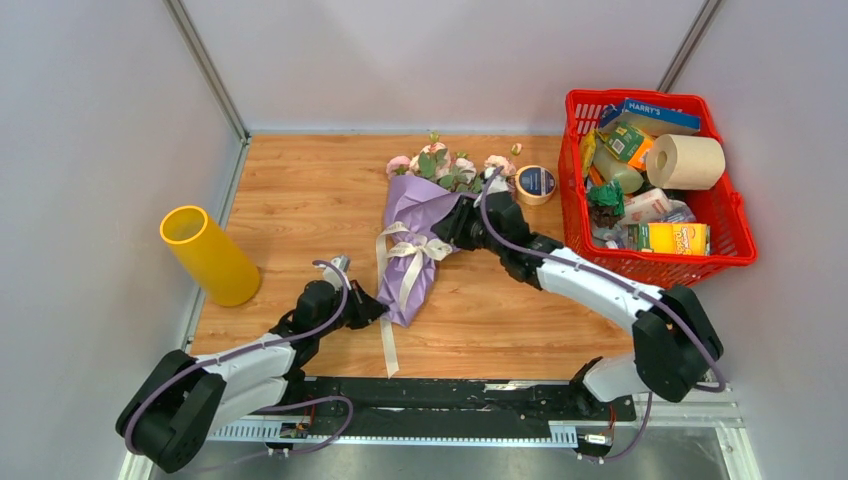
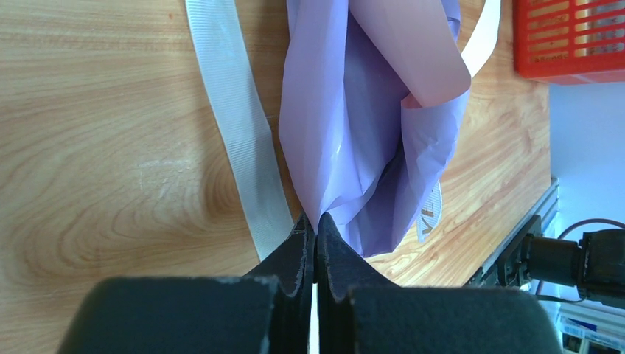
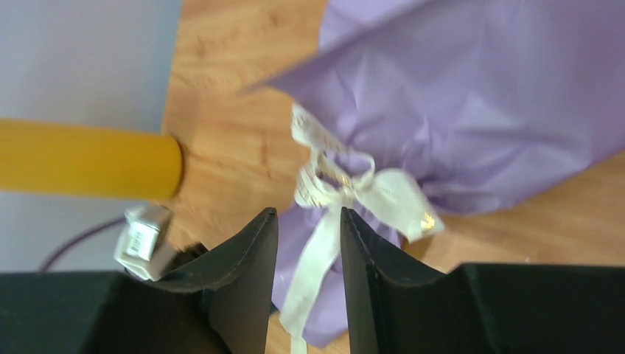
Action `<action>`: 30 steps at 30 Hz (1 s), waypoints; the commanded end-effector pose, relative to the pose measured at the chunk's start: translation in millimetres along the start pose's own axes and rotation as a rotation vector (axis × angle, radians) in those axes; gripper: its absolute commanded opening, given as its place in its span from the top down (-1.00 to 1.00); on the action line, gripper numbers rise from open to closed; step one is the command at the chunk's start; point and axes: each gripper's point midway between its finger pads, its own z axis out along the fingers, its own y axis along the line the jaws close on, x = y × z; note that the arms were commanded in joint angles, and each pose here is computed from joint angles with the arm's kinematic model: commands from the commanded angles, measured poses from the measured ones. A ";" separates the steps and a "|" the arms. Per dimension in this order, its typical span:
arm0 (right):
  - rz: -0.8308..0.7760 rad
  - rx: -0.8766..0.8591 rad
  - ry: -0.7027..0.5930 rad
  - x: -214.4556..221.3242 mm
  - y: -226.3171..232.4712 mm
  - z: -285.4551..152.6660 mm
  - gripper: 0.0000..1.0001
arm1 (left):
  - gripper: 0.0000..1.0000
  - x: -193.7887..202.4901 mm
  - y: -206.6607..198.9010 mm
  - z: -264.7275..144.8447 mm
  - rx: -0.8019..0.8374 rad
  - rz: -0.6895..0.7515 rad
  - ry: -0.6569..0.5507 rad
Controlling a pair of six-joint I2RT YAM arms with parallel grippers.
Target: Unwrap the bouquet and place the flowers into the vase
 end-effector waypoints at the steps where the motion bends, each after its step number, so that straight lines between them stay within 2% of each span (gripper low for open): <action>1: 0.076 -0.070 0.160 58.1 9.4 10.2 0.20 | 1.00 2.0 -3.7 -3.9 0.038 0.005 -0.029; 8: 0.138 -0.036 0.251 106.9 6.5 22.4 -0.02 | 1.00 3.0 -2.9 -4.8 0.030 0.012 -0.030; 18: 0.186 0.011 0.263 128.3 -2.4 40.5 0.10 | 1.00 10.6 -2.7 -0.7 0.033 0.012 0.001; 20: 0.181 0.006 0.262 128.0 -0.5 42.9 0.27 | 1.00 11.7 -2.9 0.0 0.033 0.012 0.005; 21: 0.178 0.003 0.256 126.2 0.6 43.2 0.42 | 1.00 11.6 -2.7 0.3 0.031 0.010 0.005; 23: 0.160 -0.008 0.238 119.7 5.0 43.2 0.94 | 1.00 11.9 -1.3 1.0 0.024 0.008 0.005; 24: 0.154 -0.007 0.227 116.5 5.2 41.8 1.00 | 1.00 13.5 1.1 1.1 0.010 0.002 0.011; 30: 0.099 0.042 0.081 66.2 9.1 29.3 1.00 | 1.00 17.2 45.6 -2.3 -0.219 -0.037 -0.006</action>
